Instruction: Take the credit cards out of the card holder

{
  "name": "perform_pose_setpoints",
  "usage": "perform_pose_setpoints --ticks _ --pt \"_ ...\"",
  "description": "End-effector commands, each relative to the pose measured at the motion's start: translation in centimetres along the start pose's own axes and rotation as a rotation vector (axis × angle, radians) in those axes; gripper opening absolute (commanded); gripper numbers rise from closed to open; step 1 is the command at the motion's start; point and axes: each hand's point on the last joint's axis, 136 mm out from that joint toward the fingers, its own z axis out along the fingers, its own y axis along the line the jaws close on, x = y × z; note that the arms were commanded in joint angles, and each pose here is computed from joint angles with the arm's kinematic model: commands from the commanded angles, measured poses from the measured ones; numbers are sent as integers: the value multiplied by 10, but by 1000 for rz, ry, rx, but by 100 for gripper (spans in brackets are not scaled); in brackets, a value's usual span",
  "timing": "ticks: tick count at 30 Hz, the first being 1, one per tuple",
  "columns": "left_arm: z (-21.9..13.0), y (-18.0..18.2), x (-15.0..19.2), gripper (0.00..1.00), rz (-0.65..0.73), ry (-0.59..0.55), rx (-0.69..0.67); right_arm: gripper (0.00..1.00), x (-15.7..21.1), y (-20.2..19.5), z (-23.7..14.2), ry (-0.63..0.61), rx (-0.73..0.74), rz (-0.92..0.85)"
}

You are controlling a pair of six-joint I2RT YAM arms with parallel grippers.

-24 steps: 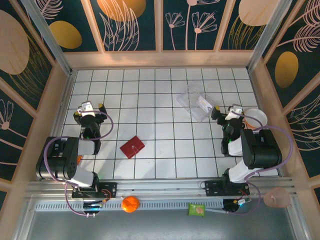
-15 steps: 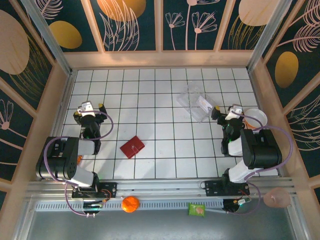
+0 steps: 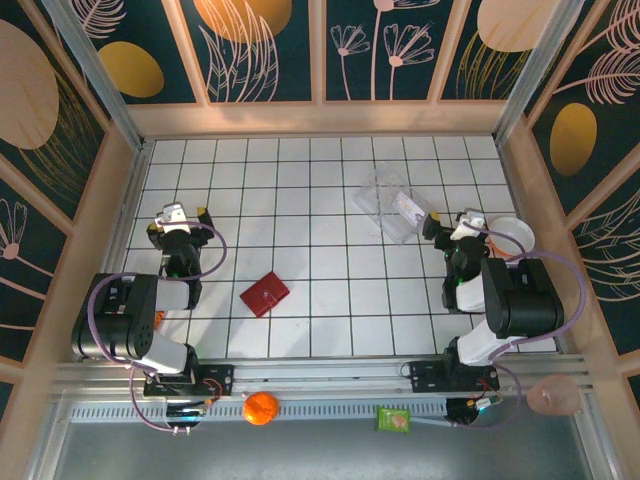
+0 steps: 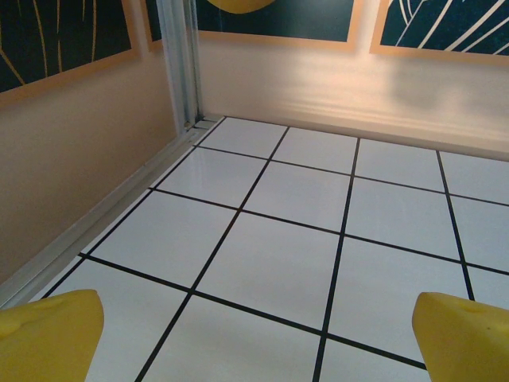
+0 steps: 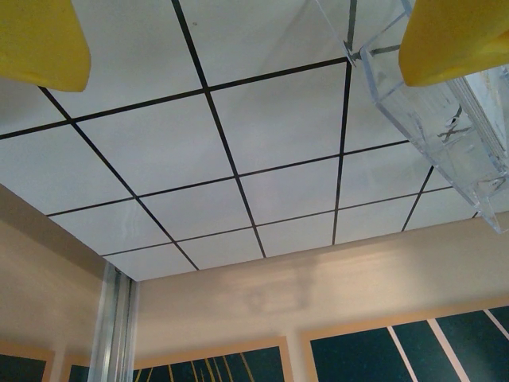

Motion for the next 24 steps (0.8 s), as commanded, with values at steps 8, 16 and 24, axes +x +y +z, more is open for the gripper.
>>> perform_pose_setpoints --ticks 8,16,24 --pt "2 0 -12 99 -27 -33 -7 99 -11 4 -1 -49 -15 1" --pt "2 0 -12 99 -27 -33 -6 99 -11 4 -1 -48 -14 3" --pt "2 2 -14 99 -32 -38 -16 99 -13 1 0 -48 -13 17"
